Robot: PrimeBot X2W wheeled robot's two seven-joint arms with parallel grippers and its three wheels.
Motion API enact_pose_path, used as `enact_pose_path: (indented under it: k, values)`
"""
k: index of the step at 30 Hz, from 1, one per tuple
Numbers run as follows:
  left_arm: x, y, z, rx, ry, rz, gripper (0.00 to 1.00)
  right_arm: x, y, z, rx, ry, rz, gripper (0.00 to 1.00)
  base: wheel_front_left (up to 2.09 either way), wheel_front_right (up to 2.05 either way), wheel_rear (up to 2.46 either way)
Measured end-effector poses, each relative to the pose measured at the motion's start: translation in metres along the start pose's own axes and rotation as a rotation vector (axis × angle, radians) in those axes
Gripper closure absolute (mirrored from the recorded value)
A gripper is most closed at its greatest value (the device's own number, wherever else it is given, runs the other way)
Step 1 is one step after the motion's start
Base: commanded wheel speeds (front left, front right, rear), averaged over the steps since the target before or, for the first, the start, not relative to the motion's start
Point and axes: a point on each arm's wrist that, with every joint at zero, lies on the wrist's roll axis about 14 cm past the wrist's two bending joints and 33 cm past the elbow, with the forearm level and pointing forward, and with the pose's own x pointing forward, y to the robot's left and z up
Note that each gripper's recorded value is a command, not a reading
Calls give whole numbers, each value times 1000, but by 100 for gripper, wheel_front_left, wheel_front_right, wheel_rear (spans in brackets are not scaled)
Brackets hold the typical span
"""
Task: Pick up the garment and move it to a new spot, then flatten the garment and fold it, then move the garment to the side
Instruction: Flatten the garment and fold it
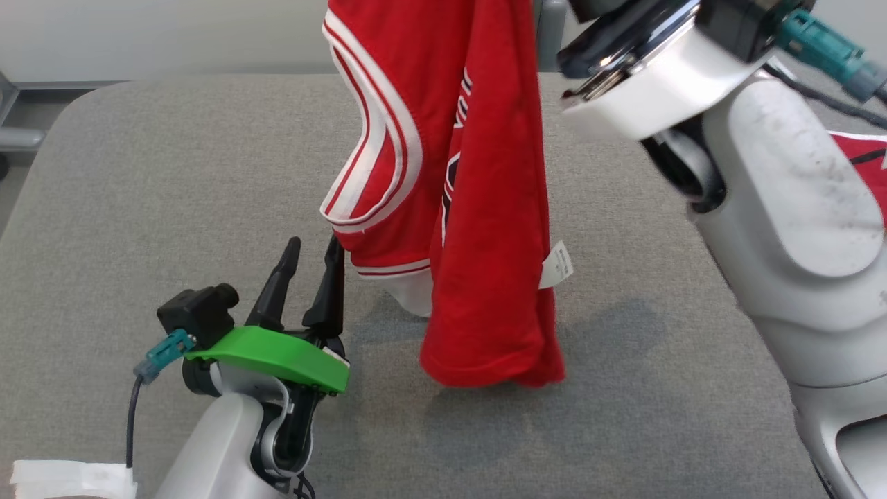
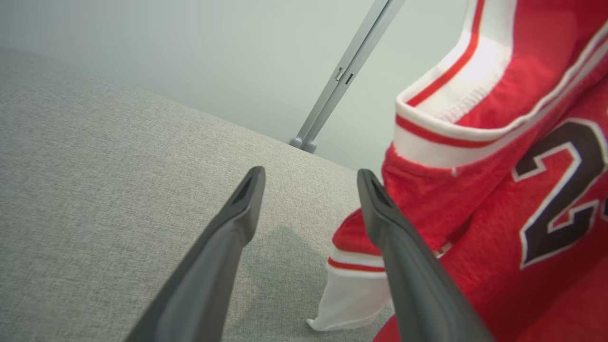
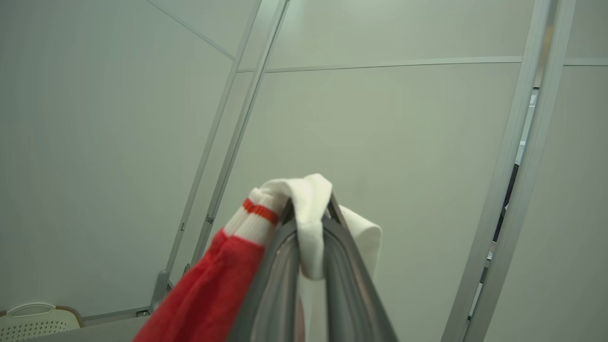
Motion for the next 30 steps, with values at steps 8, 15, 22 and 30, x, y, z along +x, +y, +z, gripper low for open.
enact_pose_path:
  k: [8,15,22,30]
  values:
    - [-4,28,42,24,-130,99,0,-76,-59,-123,32,463,-215,100,0,0,0]
    - [-3,15,12,27,-51,41,0,-191,-27,-210,230,805,-318,100,0,0,0]
    - [-19,-11,-59,-12,174,-60,0,-241,-29,-228,307,858,-468,100,0,0,0]
    - [-39,-28,-108,-13,366,-129,0,-258,-38,-233,319,825,-557,100,0,0,0]
